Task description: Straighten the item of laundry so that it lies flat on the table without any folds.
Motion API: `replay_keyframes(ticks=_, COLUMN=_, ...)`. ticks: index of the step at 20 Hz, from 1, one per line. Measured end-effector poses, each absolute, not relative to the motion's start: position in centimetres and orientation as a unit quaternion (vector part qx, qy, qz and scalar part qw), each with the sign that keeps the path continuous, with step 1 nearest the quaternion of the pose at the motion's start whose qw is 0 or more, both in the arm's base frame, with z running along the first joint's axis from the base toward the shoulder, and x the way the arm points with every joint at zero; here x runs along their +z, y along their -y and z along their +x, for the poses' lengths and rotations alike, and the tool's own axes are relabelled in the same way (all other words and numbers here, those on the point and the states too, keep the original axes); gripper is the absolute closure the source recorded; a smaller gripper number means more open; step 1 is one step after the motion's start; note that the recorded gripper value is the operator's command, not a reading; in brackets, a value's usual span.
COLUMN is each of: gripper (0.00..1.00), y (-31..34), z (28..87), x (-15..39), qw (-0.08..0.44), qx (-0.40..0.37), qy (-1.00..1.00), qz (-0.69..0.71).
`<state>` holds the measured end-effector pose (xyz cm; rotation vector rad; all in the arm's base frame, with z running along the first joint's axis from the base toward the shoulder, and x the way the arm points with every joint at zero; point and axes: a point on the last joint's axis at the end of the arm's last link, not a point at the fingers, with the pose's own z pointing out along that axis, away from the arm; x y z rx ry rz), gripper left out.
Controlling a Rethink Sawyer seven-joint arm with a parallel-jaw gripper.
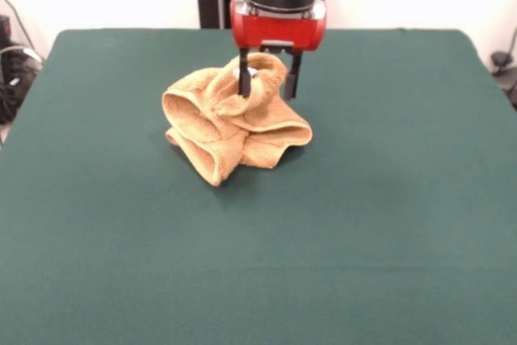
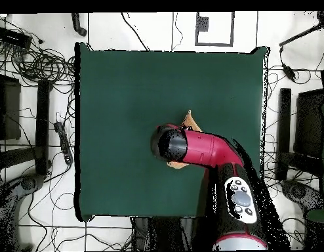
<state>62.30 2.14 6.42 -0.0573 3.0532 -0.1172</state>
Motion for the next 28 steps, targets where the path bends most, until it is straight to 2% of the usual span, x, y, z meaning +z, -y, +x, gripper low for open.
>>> replay_keyframes(ticks=17, gripper=0.0, y=-3.0, z=62.3, x=3.6, qw=0.021, qx=-0.043, qy=-0.999, qz=0.014)
replay_keyframes(ticks=28, gripper=0.0, y=-2.6, z=64.1, x=4.3, qw=0.035, qx=-0.052, qy=-0.997, qz=0.041)
